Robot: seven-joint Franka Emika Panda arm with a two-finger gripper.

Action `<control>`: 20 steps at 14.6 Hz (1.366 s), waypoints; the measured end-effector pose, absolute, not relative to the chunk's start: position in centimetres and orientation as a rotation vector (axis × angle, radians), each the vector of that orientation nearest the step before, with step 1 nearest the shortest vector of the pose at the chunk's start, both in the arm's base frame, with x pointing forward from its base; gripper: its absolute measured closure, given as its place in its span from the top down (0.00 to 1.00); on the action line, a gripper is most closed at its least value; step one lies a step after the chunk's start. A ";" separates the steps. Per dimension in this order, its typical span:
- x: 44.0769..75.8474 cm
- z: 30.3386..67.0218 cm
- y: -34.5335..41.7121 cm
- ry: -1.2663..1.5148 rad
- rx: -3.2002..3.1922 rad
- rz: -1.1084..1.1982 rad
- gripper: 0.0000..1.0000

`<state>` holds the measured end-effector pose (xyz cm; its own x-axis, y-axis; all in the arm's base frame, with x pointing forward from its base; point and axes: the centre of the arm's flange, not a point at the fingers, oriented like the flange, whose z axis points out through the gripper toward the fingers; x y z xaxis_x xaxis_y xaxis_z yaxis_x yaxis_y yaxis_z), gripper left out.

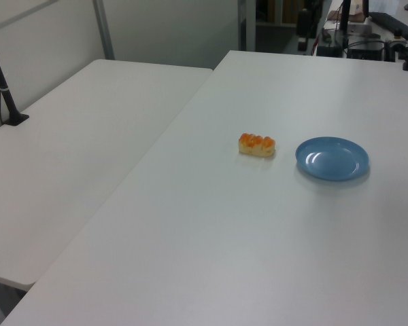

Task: Put the bread onto the plate
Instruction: 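Move the gripper down over the orange-topped bread piece, then close the gripper on the bread piece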

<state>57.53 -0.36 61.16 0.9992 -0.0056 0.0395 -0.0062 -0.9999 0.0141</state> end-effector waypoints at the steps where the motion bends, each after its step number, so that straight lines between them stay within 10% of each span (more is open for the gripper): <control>1: 58.4 60.1 0.2 0.007 3.128 0.065 1.00; 7: 65.4 49.1 3.5 0.085 3.140 0.121 1.00; 20: 69.6 33.2 5.2 0.082 3.068 0.052 1.00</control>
